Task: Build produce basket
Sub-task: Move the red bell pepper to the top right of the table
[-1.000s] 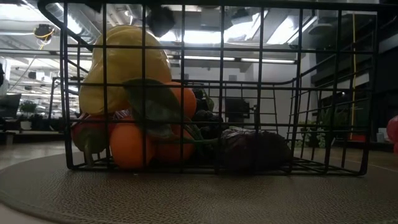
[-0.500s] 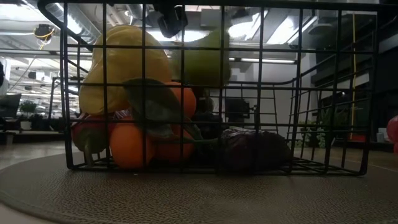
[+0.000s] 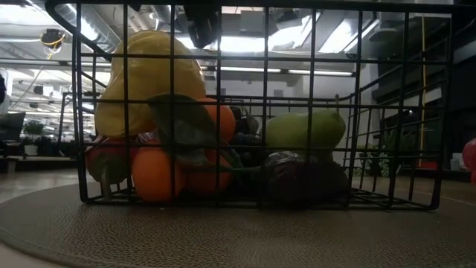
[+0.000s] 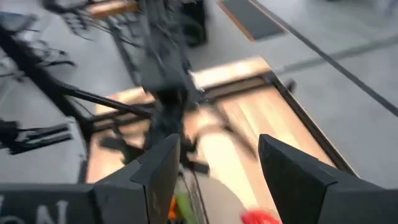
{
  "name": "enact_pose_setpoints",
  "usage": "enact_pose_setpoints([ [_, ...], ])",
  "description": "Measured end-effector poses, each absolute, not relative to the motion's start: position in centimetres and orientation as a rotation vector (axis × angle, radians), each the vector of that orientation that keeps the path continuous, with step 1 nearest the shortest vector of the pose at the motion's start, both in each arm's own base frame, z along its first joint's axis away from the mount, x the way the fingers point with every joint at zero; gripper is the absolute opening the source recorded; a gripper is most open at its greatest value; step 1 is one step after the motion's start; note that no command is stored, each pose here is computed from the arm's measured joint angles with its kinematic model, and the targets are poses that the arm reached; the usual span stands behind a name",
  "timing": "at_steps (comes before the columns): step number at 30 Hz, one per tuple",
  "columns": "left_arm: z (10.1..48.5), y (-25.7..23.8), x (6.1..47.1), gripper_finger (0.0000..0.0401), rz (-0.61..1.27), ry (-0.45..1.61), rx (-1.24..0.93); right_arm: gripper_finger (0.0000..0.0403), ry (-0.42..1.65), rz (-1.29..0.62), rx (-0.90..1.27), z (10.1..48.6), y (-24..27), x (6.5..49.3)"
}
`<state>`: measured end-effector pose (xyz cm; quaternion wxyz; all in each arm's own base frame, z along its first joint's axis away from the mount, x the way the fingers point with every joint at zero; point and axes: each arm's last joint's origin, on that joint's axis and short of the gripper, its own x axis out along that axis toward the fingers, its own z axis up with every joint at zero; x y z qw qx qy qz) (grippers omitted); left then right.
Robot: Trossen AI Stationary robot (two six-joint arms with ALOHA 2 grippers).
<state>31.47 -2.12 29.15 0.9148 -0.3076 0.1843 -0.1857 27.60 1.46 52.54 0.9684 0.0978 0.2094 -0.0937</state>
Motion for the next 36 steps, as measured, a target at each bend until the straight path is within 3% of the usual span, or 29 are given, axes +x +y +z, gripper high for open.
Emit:
enact_pose_setpoints([
  [13,32.7,1.3,28.6,0.0134,-0.381,0.266,-0.659,0.022,0.627,-0.796,0.345,49.1,0.1,24.6],
  [24,31.5,1.5,28.4,0.0133,-0.339,0.382,-0.669,0.022,0.774,-0.903,0.369,44.6,-0.4,26.0],
  [36,31.6,2.9,27.7,0.0133,-0.294,0.392,-0.684,0.022,0.669,-0.869,0.512,47.7,-2.2,21.4],
])
